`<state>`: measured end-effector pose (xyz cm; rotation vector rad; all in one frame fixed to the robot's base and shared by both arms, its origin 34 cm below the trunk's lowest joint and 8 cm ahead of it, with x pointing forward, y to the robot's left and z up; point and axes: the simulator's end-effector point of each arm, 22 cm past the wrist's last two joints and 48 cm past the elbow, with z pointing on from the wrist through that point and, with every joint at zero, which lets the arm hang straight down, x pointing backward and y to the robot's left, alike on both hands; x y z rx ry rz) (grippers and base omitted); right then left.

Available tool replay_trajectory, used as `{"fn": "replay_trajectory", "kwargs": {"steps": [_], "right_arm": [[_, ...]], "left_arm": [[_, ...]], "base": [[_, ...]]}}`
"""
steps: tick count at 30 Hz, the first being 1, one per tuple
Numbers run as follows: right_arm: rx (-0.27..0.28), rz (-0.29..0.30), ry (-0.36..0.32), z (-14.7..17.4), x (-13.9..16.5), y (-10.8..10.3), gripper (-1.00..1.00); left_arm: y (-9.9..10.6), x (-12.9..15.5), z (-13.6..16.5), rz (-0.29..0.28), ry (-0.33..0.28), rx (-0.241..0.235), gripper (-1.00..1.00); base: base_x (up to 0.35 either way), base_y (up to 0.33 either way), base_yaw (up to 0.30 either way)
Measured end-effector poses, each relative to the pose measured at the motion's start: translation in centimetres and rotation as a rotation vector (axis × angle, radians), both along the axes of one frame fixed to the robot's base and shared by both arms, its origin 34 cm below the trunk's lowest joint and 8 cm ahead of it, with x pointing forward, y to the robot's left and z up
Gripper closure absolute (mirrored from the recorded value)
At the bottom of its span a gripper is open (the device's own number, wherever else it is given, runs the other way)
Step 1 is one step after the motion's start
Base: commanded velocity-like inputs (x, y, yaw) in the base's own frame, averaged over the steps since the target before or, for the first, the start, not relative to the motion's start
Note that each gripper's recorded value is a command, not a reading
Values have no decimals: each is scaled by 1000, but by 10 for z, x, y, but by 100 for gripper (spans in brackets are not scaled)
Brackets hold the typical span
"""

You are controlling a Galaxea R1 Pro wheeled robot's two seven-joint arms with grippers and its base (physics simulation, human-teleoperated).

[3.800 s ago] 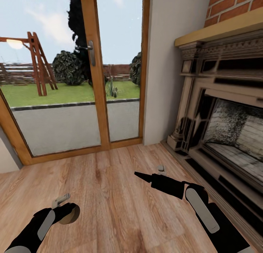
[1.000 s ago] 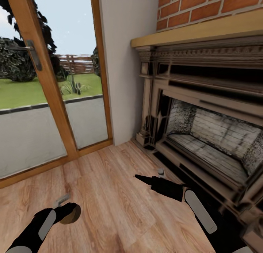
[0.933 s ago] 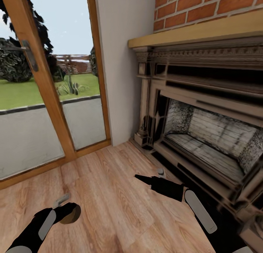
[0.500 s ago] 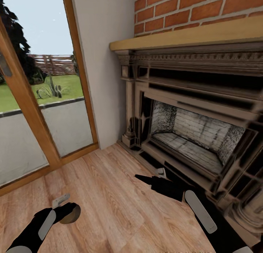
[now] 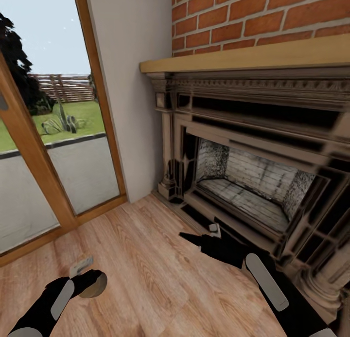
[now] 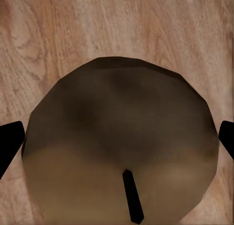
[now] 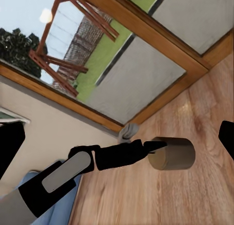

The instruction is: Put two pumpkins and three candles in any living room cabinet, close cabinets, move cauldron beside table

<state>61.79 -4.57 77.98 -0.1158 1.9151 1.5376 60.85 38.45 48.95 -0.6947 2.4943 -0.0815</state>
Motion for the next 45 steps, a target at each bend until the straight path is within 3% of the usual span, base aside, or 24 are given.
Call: {"fn": "replay_trajectory", "kwargs": {"steps": [40,45], "right_arm": [[-2,-4,-7,78,10,-1,-100],[8,8,-12,88,10,8,-100]], "left_arm": [[1,10,78,5,-6,1,100],[1,6,82,16,-4,-9,100]], "base": [[0,0,-9],[0,0,0]]}}
